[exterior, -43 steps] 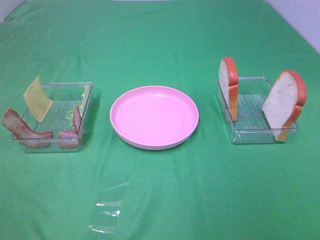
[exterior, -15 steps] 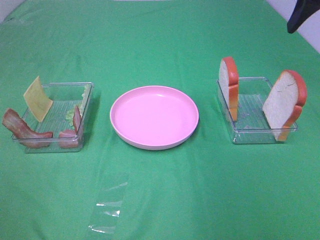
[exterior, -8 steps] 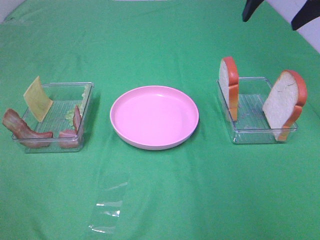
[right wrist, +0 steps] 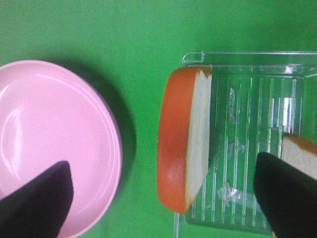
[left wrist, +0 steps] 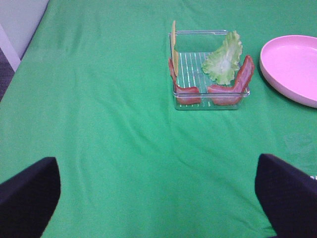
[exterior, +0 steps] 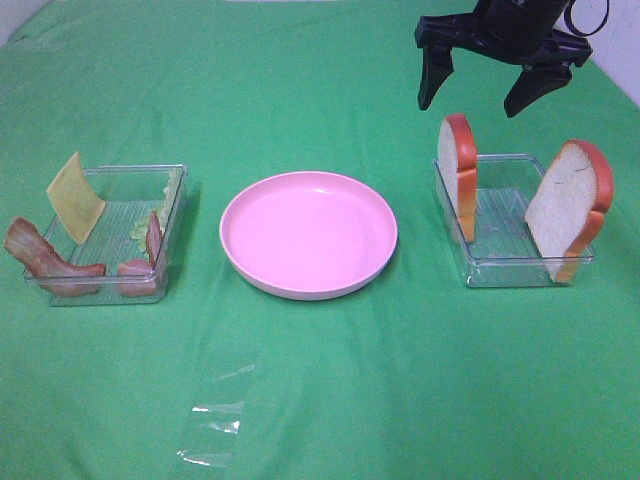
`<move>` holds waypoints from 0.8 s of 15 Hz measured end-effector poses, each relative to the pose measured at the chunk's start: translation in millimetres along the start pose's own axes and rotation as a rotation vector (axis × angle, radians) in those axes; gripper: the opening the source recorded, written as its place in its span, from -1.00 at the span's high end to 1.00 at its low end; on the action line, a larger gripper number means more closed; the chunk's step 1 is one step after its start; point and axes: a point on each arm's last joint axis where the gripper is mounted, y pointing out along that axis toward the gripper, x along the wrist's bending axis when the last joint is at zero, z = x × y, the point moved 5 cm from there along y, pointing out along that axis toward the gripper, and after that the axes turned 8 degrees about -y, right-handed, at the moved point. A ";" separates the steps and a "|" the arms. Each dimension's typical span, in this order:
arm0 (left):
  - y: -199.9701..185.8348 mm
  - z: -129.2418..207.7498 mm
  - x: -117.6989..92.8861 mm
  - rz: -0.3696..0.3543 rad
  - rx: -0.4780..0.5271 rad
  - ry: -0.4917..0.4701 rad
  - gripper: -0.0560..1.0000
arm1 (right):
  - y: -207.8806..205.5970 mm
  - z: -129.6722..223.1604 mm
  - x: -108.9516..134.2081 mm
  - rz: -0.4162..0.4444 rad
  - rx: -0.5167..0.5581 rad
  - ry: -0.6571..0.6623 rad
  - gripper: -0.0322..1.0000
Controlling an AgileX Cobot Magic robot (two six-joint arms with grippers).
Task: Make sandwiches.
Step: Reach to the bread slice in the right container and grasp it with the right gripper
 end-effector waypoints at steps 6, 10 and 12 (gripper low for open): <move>0.0 0.0 0.0 0.000 0.000 0.000 -0.98 | 38.7 -2.9 -2.7 0.000 0.031 0.014 -0.88; 0.0 0.0 0.0 0.000 0.000 0.000 -0.98 | 69.8 2.3 -5.3 0.003 0.091 0.021 -0.88; 0.0 0.0 0.0 0.000 0.000 0.001 -0.98 | 77.4 3.8 -5.9 0.004 0.106 0.022 -0.88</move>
